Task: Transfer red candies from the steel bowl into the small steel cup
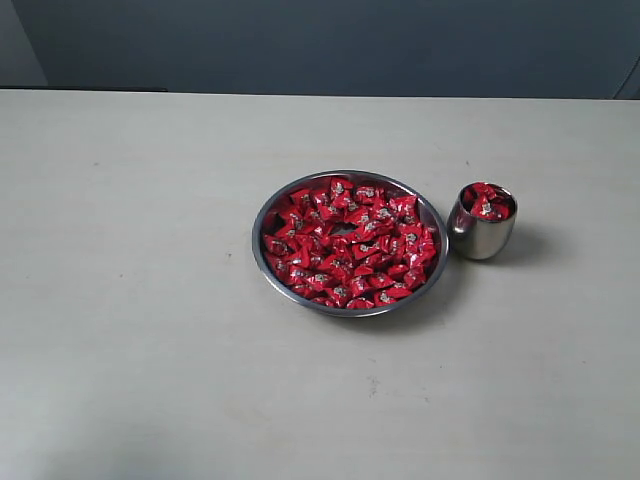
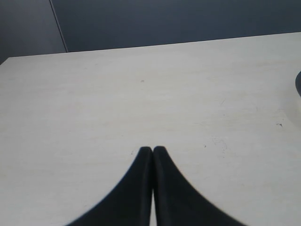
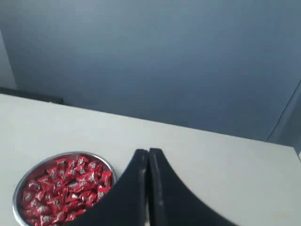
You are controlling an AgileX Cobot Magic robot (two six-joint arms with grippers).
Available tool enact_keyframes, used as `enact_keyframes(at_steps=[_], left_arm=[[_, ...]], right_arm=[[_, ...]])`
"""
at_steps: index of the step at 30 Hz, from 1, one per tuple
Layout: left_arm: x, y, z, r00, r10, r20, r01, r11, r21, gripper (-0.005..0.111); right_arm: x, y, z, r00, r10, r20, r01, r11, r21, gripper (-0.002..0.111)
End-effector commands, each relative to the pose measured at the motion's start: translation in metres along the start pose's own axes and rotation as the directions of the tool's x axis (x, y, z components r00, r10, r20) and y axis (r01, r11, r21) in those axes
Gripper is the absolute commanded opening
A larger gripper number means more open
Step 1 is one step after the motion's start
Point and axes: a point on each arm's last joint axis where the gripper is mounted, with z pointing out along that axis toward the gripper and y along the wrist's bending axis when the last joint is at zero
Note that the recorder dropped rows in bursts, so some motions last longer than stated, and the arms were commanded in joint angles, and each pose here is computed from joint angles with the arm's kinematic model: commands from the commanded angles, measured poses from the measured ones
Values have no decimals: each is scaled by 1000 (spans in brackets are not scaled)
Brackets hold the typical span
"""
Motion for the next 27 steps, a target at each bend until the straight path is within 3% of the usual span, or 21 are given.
enact_keyframes(at_steps=[1, 4, 8, 19, 27], left_arm=[[-3, 0, -1, 1000, 2, 19, -2, 1000, 6, 0], [-3, 0, -1, 1000, 2, 19, -2, 1000, 6, 0], [-3, 0, -1, 1000, 2, 19, -2, 1000, 6, 0], [-3, 0, -1, 1000, 2, 19, -2, 1000, 6, 0], [-3, 0, -1, 1000, 2, 19, -2, 1000, 6, 0]], right_arm=[[27, 1, -17, 989, -11, 150, 8, 1000, 20, 0], [49, 5, -19, 955, 17, 295, -16, 1000, -4, 0], [71, 6, -5, 928, 22, 371, -23, 1000, -1, 0], [78, 6, -7, 926, 35, 376, -34, 999, -9, 0], [81, -1, -5, 936, -98, 340, 64, 992, 109, 0]])
